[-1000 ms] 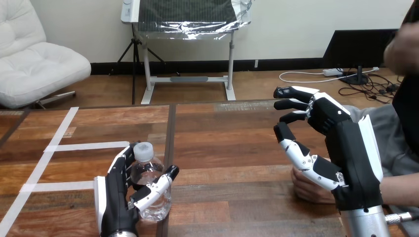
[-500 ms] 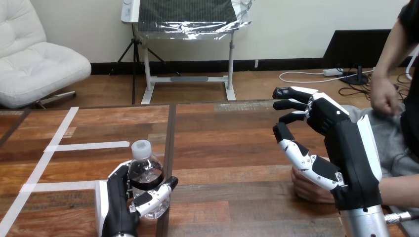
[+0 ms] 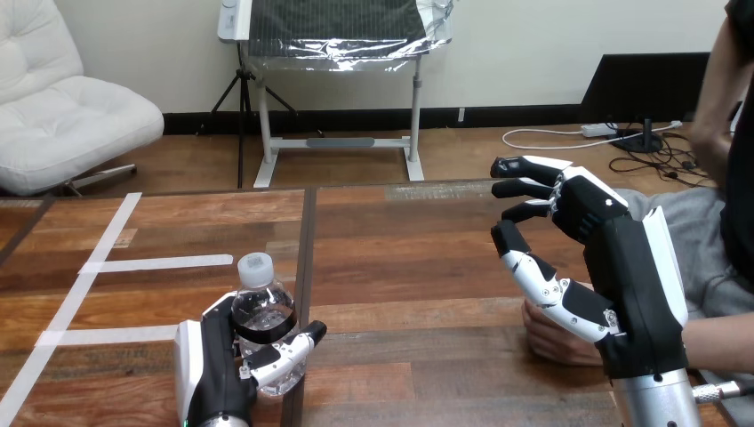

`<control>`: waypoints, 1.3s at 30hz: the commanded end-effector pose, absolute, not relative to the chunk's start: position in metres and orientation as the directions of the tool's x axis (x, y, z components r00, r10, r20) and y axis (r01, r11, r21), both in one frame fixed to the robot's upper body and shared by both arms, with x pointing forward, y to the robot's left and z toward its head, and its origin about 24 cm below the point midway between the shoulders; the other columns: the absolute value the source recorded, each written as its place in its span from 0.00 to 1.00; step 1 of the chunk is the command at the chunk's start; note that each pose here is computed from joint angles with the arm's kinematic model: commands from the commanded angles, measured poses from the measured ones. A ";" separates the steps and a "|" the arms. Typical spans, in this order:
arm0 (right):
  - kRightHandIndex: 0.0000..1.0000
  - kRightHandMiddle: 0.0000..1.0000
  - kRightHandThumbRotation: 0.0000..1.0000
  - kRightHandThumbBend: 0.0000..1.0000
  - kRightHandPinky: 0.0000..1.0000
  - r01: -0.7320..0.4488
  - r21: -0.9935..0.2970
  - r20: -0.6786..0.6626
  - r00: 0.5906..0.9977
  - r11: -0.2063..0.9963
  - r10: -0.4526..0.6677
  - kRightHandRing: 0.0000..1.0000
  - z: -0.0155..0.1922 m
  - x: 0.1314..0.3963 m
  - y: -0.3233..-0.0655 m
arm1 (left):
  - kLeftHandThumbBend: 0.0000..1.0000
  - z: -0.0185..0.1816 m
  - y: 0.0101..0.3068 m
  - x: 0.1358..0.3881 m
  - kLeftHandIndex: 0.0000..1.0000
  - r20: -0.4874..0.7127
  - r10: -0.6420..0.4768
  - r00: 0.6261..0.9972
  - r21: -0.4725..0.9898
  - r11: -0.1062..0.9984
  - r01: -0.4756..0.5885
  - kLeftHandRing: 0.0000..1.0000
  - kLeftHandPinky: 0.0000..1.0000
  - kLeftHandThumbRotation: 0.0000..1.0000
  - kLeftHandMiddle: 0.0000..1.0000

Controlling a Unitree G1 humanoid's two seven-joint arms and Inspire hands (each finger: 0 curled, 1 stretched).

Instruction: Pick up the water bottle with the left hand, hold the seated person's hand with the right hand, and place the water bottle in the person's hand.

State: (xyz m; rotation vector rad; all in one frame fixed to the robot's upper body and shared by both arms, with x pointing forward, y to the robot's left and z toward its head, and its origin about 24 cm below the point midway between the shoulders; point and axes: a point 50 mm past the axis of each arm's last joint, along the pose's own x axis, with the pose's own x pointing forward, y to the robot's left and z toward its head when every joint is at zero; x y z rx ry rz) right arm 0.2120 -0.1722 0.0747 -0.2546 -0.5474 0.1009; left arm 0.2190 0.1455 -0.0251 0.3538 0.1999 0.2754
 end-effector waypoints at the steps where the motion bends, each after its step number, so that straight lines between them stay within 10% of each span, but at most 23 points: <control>1: 0.68 0.74 0.19 0.43 0.56 -0.014 -0.279 0.595 0.782 0.960 0.185 0.68 0.099 0.219 -0.169 | 0.80 -0.011 0.139 0.237 0.49 -0.053 0.267 0.962 0.408 0.885 -0.223 0.43 0.38 0.00 0.48; 39: 0.69 0.74 0.17 0.42 0.57 -0.016 -0.278 0.584 0.791 0.960 0.182 0.68 0.099 0.218 -0.169 | 0.71 -0.008 0.134 0.236 0.44 0.046 0.255 0.966 0.356 0.899 -0.255 0.38 0.35 0.00 0.43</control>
